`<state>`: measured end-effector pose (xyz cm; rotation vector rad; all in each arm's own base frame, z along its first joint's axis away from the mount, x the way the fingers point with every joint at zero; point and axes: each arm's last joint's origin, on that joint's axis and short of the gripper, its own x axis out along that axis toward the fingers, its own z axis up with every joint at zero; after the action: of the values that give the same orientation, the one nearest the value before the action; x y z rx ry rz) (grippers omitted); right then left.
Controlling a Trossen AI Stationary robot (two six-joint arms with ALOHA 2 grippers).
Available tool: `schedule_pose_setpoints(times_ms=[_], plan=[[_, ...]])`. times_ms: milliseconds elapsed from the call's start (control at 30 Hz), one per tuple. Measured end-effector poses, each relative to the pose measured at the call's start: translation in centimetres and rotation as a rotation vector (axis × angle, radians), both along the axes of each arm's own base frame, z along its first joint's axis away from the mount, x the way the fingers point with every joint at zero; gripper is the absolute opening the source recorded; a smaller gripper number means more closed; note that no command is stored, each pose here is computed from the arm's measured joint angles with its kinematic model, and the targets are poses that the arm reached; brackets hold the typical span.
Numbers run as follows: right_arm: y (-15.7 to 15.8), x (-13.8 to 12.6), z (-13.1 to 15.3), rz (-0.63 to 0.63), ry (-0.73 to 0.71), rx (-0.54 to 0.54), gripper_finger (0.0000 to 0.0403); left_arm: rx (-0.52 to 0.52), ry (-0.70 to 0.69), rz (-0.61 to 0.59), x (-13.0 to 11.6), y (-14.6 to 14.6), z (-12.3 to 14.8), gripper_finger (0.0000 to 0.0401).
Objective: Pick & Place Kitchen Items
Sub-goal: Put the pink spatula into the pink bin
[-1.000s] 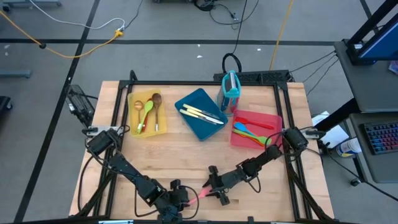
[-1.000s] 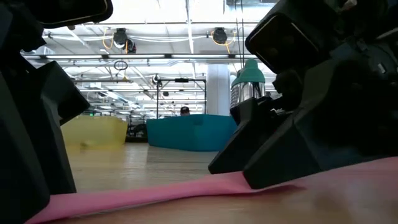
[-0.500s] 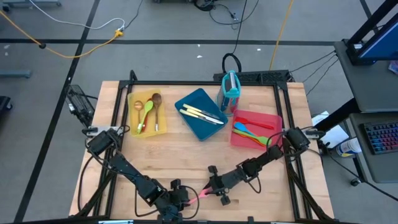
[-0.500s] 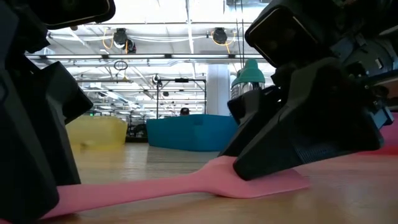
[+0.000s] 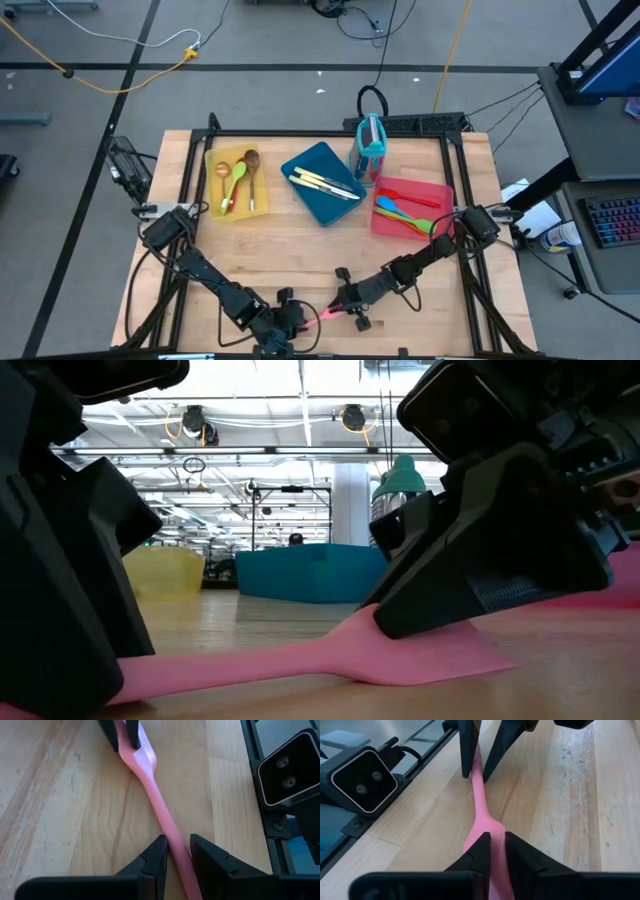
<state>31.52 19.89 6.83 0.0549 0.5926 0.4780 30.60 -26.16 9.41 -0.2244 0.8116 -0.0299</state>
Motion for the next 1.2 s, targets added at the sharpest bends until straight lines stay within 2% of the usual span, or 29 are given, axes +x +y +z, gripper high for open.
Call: schedule_pose_setpoints(times_ms=[167, 500, 633, 933, 1200], plan=[[0.3, -0.1, 0.2, 0.007, -0.020, 0.014, 0.0020, 0.013, -0.004, -0.005, 0.0, 0.0, 0.0, 0.0090], [0.6, 0.0, 1.2, 0.016, -0.076, 0.011, 0.0016, 0.032, -0.015, -0.025, 0.1, 0.1, 0.2, 0.0090], [0.7, -0.2, 2.4, 0.043, -0.085, 0.026, 0.0014, 0.042, -0.003, -0.017, 0.0, 0.8, 1.7, 0.0090], [-0.1, -1.4, 5.2, 0.001, 0.014, -0.071, 0.0011, 0.119, -0.065, 0.021, -0.4, 2.8, 6.9, 0.0090], [-0.5, -2.3, 6.8, -0.038, 0.044, -0.135, 0.0002, 0.132, -0.108, 0.030, -0.8, 3.4, 9.2, 0.0090]])
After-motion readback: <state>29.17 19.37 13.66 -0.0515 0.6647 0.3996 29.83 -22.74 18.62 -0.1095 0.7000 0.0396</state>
